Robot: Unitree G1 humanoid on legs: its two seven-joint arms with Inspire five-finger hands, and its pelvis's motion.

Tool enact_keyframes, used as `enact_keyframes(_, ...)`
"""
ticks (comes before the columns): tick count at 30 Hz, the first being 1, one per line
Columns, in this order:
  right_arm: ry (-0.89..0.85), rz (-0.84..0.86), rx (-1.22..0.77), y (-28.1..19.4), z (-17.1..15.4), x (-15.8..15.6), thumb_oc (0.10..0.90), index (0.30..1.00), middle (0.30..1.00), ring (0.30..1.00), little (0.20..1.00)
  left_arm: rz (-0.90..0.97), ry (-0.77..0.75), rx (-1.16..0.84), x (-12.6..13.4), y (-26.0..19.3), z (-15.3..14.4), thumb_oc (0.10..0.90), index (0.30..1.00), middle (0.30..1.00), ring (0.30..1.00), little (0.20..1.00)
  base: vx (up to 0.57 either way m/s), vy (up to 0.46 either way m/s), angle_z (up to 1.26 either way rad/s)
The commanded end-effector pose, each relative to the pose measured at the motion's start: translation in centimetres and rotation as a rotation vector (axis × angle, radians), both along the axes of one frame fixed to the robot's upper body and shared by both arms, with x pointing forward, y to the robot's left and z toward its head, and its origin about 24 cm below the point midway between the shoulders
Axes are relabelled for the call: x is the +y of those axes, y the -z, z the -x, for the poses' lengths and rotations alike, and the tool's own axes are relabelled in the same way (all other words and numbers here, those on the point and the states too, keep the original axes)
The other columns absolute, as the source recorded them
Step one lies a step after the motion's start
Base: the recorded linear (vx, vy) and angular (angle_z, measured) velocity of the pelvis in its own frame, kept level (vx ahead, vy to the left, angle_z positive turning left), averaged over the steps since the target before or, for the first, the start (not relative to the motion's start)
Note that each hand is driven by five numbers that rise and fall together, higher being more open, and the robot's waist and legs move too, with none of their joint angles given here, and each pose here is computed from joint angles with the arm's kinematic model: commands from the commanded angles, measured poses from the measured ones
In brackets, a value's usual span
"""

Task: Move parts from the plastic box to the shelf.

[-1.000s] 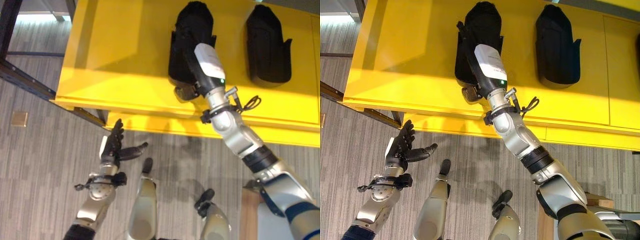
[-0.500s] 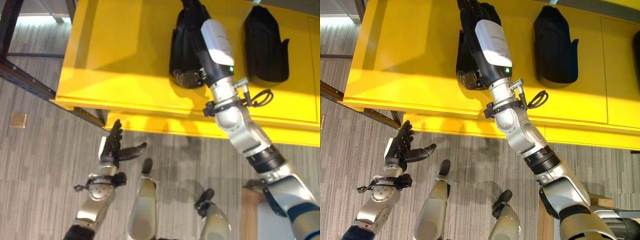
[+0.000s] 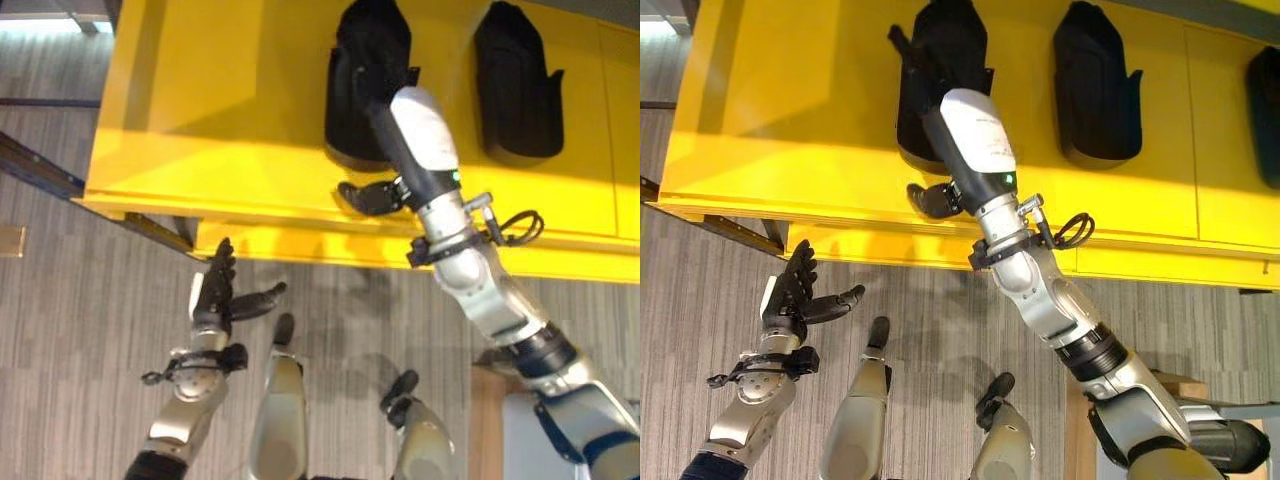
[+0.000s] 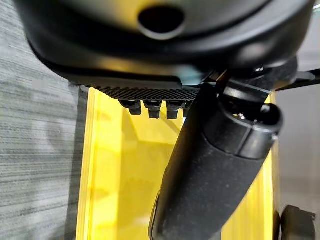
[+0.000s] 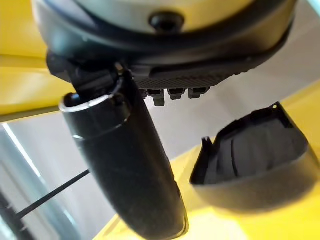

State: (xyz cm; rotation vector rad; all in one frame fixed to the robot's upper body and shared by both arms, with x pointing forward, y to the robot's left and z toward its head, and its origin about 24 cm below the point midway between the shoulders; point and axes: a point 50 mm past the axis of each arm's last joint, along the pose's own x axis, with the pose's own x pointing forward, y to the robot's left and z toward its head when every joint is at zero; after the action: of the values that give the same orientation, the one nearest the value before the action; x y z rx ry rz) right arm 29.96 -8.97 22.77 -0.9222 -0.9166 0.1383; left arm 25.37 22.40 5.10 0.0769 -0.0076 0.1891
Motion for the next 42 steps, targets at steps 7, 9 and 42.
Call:
enact_keyframes(7,-0.252,0.036,-0.085,-1.3,3.9,1.0,0.9,1.0,1.0,1.0,1.0,-0.067,0.002,-0.174,0.2,-3.0,1.1,0.9,1.0,1.0,1.0,1.0,-0.02,-0.005,-0.1)
enact_keyframes(9,-0.236,0.047,-0.072,-0.9,3.8,0.8,0.9,1.0,1.0,1.0,1.0,-0.068,0.005,-0.174,0.1,-3.0,1.0,0.9,1.0,1.0,1.0,1.0,-0.01,-0.008,-0.04)
enact_keyframes(42,-0.134,0.194,0.113,4.4,1.8,0.8,0.9,1.0,1.0,1.0,1.0,-0.075,-0.034,-0.169,0.5,-2.6,1.3,0.9,1.0,1.0,1.0,1.0,0.0,-0.001,-0.01)
